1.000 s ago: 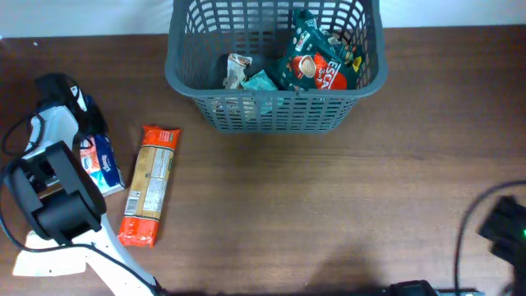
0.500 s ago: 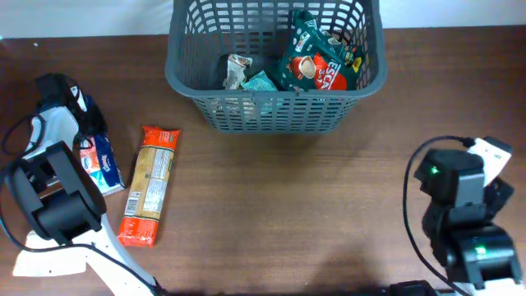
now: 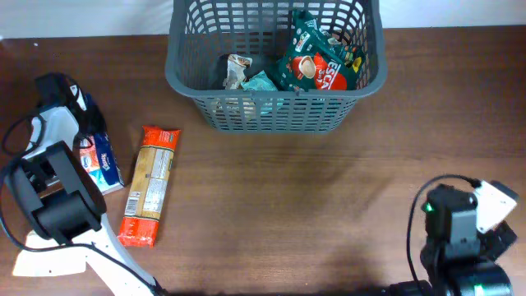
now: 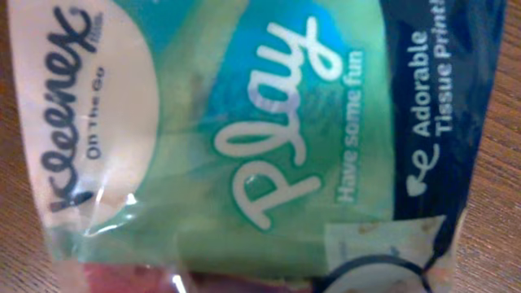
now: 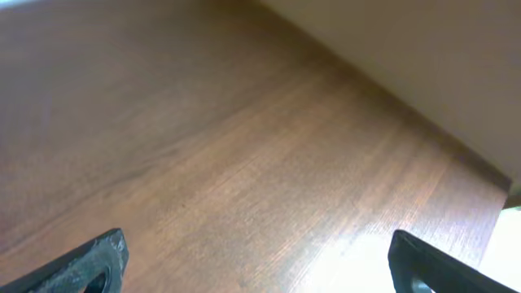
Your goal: Pack container
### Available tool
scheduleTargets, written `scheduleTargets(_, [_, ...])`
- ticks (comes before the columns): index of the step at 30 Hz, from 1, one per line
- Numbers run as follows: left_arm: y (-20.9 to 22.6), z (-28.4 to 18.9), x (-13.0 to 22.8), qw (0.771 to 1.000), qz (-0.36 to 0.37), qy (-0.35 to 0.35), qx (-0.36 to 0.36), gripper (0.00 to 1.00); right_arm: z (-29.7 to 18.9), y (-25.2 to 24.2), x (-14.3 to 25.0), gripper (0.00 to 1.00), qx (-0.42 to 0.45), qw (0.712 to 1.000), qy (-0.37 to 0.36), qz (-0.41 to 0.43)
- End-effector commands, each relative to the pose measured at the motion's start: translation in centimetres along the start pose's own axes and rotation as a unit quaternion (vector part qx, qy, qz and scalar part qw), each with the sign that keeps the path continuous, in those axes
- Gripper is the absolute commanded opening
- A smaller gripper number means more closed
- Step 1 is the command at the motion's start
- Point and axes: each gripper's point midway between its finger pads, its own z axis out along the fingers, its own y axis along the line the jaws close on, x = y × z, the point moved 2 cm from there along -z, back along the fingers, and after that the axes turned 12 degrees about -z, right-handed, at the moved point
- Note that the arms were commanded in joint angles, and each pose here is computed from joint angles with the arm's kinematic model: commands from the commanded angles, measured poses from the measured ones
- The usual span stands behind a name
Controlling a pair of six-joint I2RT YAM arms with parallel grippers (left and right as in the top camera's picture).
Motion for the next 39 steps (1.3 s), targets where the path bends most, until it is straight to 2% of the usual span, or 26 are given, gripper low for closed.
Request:
scheduleTargets(1, [0.0, 1.2, 0.3, 1.0, 0.002, 0.003, 0.0, 0.27, -0.6, -1.2, 0.6, 0.99, 0.01, 0.998, -0.015, 0.068])
scheduleTargets(5, [-0.1, 1.2, 0.1, 1.0, 0.002, -0.001, 0.002, 0.21, 0.1, -0.8, 3.3, 0.99, 0.001, 0.993, 0.016, 0.118])
scheduleTargets(10, [-0.1, 1.2, 0.1, 1.0, 0.002, 0.0, 0.002, 0.21, 1.5, 0.2, 6.3, 0.99, 0.008, 0.989, 0.05, 0.141])
scheduleTargets(18, [-0.1, 1.2, 0.1, 1.0, 0.002, 0.0, 0.002, 0.22, 1.9, 0.5, 7.3, 0.99, 0.008, 0.987, 0.064, 0.146])
scheduleTargets(20, [-0.1, 1.2, 0.1, 1.0, 0.002, 0.0, 0.004, 0.02, 1.9, 0.5, 7.3, 0.99, 0.008, 0.987, 0.064, 0.146])
scheduleTargets(26, [-1.5, -0.6, -1.8, 0.999, 0.005, -0.016, 0.038, 0.01, 1.8, 0.3, 6.8, 0.99, 0.014, 0.987, 0.052, 0.152])
scheduleTargets(29, [-2.2, -3.6, -5.0, 0.997, 0.008, -0.056, 0.047, 0.02, 1.6, 0.0, 5.9, 0.99, 0.016, 0.986, 0.038, 0.162])
scheduleTargets(34, [-5.5, -13.9, -12.7, 0.977, 0.03, -0.17, 0.127, 0.01, 1.4, 0.0, 3.7, 0.99, 0.013, 0.983, -0.003, 0.181])
scheduleTargets(36, [-7.8, -19.9, -15.4, 0.956, 0.047, -0.229, 0.177, 0.01, 1.4, -0.3, 3.0, 0.99, 0.023, 0.981, -0.022, 0.193])
scheduleTargets(39, [-11.8, -27.9, -17.3, 0.917, 0.085, -0.296, 0.252, 0.01, 1.3, -0.9, 2.0, 0.99, 0.039, 0.976, -0.046, 0.209])
